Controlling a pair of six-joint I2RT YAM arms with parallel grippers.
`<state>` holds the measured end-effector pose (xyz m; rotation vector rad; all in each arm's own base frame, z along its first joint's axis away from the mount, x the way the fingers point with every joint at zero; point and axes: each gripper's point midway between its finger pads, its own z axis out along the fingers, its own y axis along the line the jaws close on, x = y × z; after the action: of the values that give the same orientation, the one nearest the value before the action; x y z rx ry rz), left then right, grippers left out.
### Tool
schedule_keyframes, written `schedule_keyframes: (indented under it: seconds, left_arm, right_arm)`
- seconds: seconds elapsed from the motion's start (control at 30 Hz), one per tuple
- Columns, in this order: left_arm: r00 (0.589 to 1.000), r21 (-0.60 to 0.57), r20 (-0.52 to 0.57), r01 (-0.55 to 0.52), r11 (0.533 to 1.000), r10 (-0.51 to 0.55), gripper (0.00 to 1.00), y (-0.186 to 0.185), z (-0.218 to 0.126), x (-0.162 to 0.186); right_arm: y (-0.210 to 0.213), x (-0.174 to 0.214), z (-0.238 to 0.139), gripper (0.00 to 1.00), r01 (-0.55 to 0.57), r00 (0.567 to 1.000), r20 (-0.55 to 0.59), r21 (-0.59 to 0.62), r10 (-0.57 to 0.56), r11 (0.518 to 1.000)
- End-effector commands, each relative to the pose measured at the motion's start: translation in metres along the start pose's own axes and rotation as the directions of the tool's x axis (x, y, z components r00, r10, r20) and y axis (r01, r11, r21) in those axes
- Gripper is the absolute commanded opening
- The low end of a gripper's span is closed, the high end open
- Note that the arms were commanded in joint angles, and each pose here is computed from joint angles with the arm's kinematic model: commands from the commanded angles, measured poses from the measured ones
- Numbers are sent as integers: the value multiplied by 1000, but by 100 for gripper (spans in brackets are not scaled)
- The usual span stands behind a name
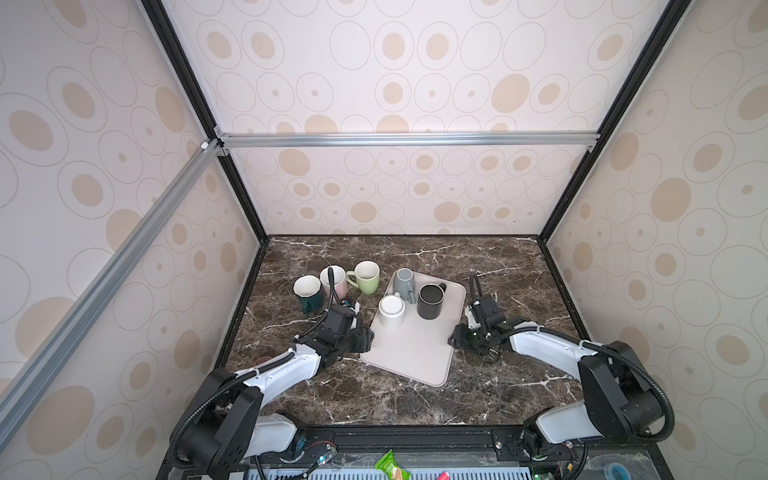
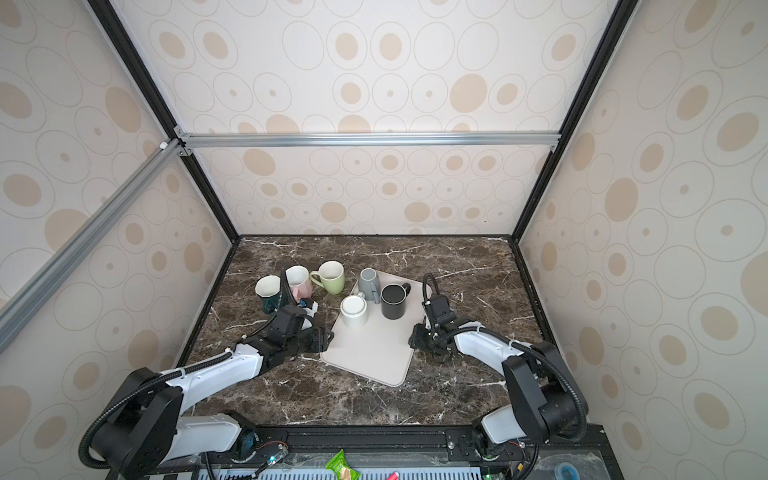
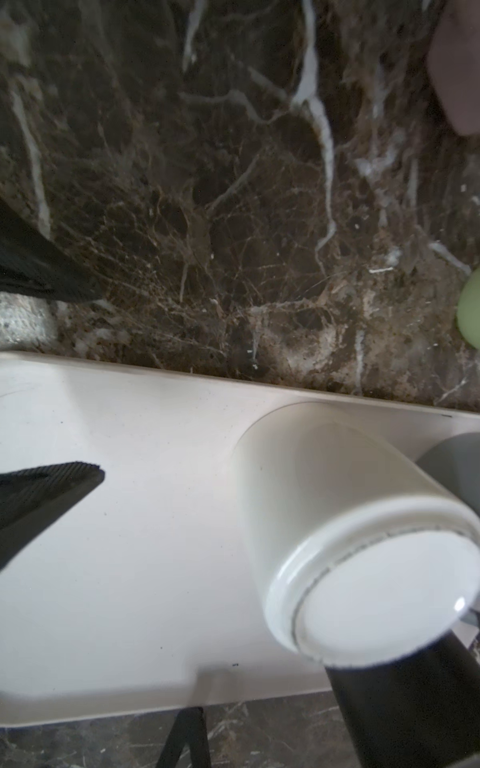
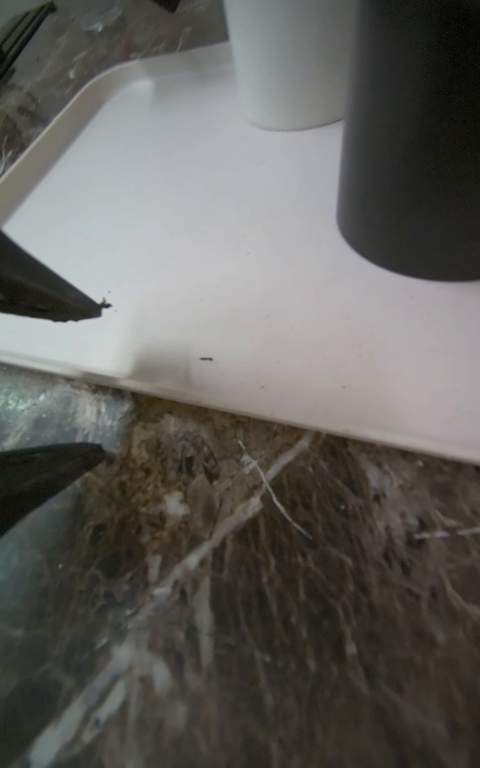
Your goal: Turn the mug right side up
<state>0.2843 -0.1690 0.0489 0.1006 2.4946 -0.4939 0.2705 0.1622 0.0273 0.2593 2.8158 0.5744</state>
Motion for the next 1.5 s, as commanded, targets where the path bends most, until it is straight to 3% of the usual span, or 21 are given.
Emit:
schedule_keyframes:
  seconds: [0.0,0.2,0.33,0.4,0.63,0.93,1.2,1.27,1.3,1.4,1.47]
  left_arm:
    - [1000,10,-13,-26,1000,26,55,-6,9,-1]
    - [997,-30,-56,-52,998,50,45,-4,21,11]
    - [994,-48,-90,-65,997,61,27,-4,27,23]
    - [993,-52,-102,-66,996,61,24,-6,29,30]
    - [993,9,-108,-40,999,41,18,-35,27,68]
    - [985,84,-164,-49,995,63,18,-75,26,122]
    - [971,154,-210,-84,984,116,18,-116,31,152]
    - [973,187,-205,-70,980,109,21,-127,30,149]
    - [975,202,-198,-62,977,103,28,-131,29,147]
    - [981,205,-167,-64,977,99,61,-136,24,136]
    - [979,177,-168,-88,980,118,73,-131,19,134]
  right_arm:
    - [5,-4,7,40,11,1000,-12,-5,-11,1000]
    - [4,-12,7,38,30,1000,-4,30,-29,999]
    - [4,-17,6,36,54,999,-10,55,-53,997]
    - [4,-22,6,36,69,998,-11,74,-68,995]
    - [5,-31,8,32,124,992,-26,105,-122,987]
    - [2,-43,2,31,172,985,-44,170,-167,970]
    - [9,-46,0,39,208,978,-50,149,-203,967]
    - [8,-45,-1,42,209,978,-54,147,-203,967]
    - [8,-45,-3,43,209,978,-55,149,-203,966]
    - [11,-45,-12,57,207,978,-35,133,-204,969]
    - [13,-44,-21,68,203,979,-8,124,-203,971]
